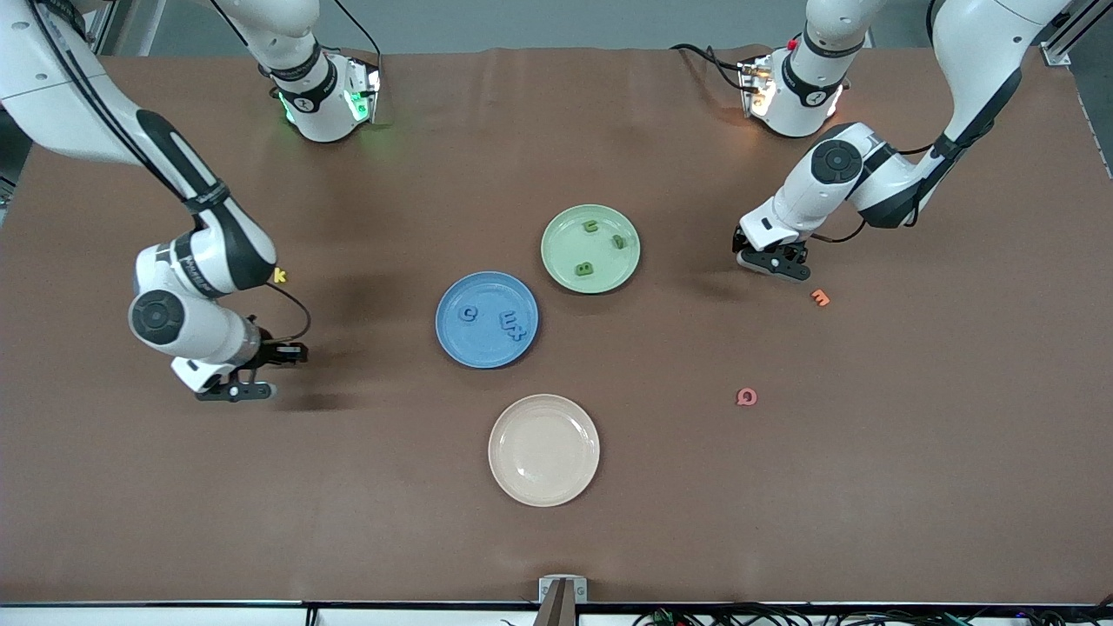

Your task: Sort letters by color into matching plates

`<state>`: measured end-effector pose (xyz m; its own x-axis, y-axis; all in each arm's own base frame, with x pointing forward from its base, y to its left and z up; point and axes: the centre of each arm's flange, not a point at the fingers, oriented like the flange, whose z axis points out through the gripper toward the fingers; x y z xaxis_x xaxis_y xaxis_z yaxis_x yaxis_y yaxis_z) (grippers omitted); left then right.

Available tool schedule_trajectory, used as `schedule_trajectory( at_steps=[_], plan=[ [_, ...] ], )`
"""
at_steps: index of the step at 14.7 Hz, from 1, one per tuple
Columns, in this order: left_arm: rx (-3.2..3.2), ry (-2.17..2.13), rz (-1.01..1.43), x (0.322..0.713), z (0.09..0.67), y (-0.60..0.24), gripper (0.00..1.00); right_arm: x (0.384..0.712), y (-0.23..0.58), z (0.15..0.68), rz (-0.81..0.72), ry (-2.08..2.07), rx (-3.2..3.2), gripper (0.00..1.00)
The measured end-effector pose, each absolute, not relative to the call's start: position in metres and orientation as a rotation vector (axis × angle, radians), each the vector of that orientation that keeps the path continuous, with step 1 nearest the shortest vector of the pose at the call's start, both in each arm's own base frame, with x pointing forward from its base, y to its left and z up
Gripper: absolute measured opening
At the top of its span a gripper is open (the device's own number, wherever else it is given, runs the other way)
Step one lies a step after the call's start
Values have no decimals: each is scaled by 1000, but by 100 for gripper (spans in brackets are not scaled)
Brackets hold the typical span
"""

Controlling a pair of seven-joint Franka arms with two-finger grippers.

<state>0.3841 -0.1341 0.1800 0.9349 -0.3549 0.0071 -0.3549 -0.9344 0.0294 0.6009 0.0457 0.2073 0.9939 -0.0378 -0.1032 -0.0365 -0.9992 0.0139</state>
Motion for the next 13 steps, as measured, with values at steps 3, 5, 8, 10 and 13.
schedule_trajectory(
  at_steps=[3, 5, 8, 10, 13],
  plan=[
    [3052, -571, -2, 383, 178, -135, 53, 585, 153, 233, -140, -338, 3145, 32],
    [3056, -569, -1, 381, 175, -133, 49, 564, 224, 239, -127, -467, 3135, 32],
    [3066, -542, 8, 382, 173, -131, 38, 531, 305, 243, -92, -588, 3143, 32],
    [3068, -528, 12, 382, 174, -131, 36, 520, 328, 244, -90, -618, 3138, 37],
    [3073, -497, 13, 383, 174, -131, 36, 518, 334, 244, -91, -650, 3131, 65]
  ],
)
